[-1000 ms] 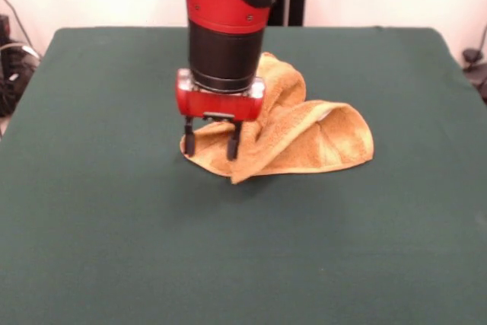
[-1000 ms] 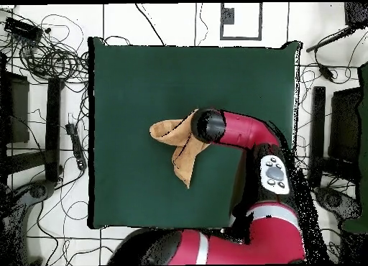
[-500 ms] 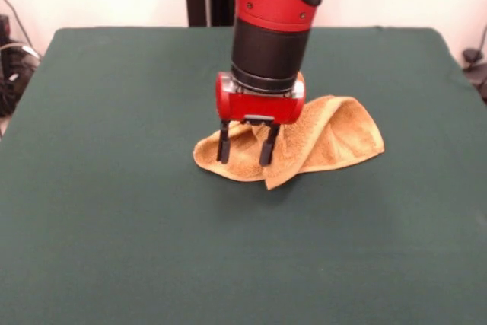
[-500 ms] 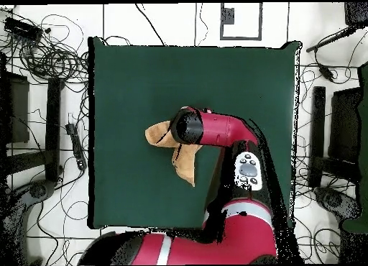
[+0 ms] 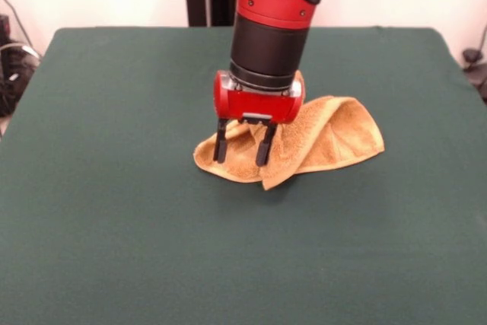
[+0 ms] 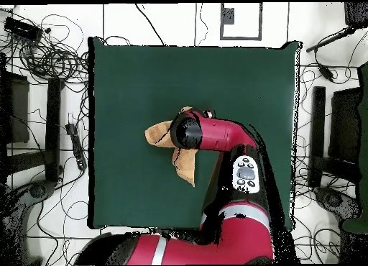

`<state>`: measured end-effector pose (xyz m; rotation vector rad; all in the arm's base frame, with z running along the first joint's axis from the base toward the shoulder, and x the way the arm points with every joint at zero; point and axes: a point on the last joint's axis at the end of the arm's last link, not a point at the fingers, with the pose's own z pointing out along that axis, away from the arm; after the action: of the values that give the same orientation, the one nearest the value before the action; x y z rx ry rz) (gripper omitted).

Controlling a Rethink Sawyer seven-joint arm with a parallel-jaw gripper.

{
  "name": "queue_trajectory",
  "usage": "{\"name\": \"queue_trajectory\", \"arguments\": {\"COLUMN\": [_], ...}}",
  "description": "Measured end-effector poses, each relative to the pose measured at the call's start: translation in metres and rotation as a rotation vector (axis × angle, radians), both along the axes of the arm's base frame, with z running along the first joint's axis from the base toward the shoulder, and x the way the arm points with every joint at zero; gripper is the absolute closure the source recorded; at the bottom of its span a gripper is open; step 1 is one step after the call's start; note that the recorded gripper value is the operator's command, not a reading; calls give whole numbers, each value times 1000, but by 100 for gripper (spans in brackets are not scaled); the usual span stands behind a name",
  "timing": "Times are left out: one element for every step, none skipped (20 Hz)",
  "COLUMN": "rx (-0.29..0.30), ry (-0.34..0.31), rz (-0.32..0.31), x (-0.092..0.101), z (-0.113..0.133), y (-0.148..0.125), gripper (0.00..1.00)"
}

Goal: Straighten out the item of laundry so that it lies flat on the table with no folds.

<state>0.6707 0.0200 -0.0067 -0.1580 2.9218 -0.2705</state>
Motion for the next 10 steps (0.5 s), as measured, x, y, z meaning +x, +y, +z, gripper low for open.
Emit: {"name": "queue_trajectory", "arguments": {"rx": [1, 2, 2, 3, 5, 6, 7, 10, 11, 12], "ry": [-3, -6, -8, -10, -12, -12, -12, -9, -7, -6], "rz": [-1, -2, -2, -3, -6, -8, -10, -14, -16, -18], "x": [-1, -2, -3, -3, -5, -7, -8, -10, -11, -12], "z": [-1, -1, -2, -2, -3, -4, -4, -5, -6, -6], "y": [0, 0, 1, 1, 1, 1, 1, 2, 2, 2], "gripper": [0, 0, 0, 0, 0, 0, 0, 0, 0, 0]}}
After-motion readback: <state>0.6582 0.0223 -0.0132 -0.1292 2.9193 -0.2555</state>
